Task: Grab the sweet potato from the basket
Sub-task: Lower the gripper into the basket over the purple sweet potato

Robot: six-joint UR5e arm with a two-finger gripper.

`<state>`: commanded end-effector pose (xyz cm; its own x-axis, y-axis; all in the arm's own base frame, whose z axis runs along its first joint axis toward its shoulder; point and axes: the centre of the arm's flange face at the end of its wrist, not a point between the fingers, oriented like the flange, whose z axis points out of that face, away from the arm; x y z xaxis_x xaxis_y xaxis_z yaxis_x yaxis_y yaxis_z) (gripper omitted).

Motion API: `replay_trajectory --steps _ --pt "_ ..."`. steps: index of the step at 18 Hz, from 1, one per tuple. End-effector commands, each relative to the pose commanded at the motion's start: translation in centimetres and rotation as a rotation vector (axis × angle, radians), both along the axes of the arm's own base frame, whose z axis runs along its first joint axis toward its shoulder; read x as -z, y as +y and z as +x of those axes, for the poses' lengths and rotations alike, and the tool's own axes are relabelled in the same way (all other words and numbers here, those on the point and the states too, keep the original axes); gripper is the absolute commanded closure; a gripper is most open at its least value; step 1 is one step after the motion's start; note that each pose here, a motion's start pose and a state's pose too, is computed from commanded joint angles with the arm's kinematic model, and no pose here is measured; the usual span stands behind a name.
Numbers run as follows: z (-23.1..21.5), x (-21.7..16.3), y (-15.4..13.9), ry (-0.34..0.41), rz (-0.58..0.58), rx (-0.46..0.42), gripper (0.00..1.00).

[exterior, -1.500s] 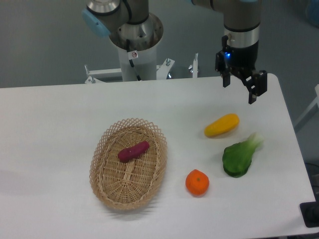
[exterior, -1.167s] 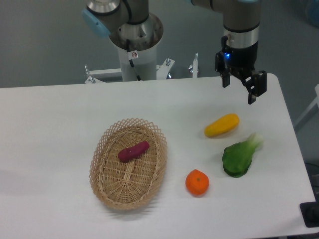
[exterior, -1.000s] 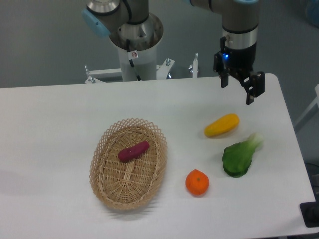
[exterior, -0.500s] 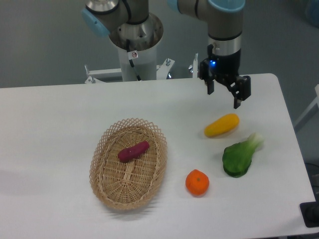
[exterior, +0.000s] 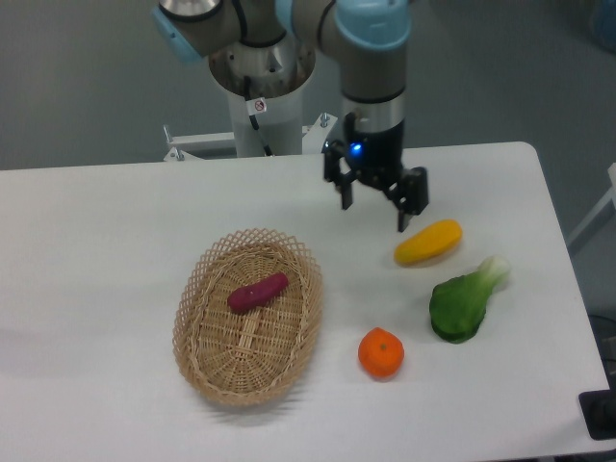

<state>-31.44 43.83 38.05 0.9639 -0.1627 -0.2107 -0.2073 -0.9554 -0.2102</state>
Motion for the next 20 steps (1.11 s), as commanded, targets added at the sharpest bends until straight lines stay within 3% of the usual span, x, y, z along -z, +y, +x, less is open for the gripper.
replay_trajectory --steps 8,11,20 --pt "4.1 7.9 5.4 -0.100 -0.109 0.145 0.00" --pt "5.0 9.5 6.2 -0.108 -0.137 0.234 0.00" --pt "6.1 13.3 9.3 -0.136 -0.195 0.333 0.00"
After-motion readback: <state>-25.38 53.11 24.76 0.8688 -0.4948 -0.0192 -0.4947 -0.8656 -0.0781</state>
